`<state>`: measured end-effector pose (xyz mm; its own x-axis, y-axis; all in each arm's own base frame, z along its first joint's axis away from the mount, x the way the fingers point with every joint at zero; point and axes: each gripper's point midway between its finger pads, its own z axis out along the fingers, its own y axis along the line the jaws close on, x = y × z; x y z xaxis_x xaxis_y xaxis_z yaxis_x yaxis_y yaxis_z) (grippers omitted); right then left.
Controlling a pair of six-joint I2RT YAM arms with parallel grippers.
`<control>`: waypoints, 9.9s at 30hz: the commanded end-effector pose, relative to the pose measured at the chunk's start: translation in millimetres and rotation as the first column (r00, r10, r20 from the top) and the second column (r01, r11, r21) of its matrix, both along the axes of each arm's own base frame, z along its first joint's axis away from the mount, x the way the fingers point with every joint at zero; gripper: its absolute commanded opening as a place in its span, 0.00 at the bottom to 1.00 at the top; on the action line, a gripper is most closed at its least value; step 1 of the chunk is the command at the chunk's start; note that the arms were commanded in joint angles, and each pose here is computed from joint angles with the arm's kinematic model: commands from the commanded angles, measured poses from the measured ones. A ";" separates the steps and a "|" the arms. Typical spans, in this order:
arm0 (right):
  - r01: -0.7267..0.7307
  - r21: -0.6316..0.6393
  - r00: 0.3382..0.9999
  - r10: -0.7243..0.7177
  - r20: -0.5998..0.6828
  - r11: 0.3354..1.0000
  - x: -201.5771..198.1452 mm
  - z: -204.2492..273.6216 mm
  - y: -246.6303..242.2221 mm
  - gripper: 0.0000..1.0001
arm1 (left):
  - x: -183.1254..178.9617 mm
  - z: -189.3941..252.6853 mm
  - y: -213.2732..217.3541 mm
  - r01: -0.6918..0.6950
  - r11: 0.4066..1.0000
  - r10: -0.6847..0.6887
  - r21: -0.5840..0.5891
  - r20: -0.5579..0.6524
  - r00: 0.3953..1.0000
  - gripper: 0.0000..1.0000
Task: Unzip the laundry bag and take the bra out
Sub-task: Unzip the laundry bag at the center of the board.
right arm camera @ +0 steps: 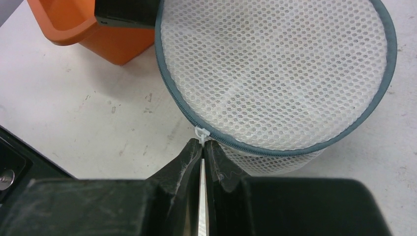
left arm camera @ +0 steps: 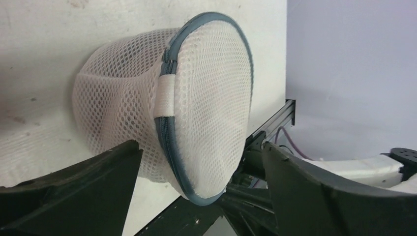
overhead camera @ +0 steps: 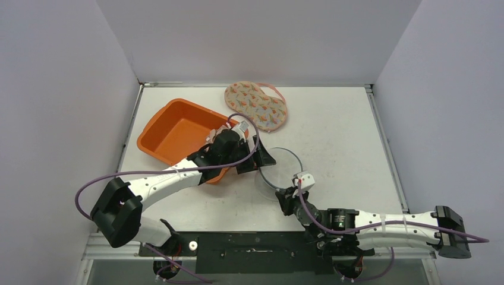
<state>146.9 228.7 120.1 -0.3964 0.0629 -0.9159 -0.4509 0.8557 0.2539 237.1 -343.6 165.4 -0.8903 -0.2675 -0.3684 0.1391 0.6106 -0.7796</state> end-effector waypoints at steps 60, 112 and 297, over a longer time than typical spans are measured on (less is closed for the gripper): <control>0.005 -0.006 1.000 -0.005 -0.001 1.000 4.1 4.8 5.6 0.05 | -29.4 -1.9 16.7 -0.100 0.990 0.095 -0.099 -0.055 0.994 0.00; -0.233 0.005 0.971 0.232 0.048 0.972 -5.7 18.3 90.8 0.05 | -42.5 -8.1 35.6 -0.192 0.974 0.174 -0.118 -0.151 0.973 0.77; -0.046 -0.002 0.999 0.046 -0.012 0.999 6.0 40.4 17.0 0.05 | -10.5 11.7 37.5 -0.141 0.985 0.135 -0.096 -0.070 0.988 0.00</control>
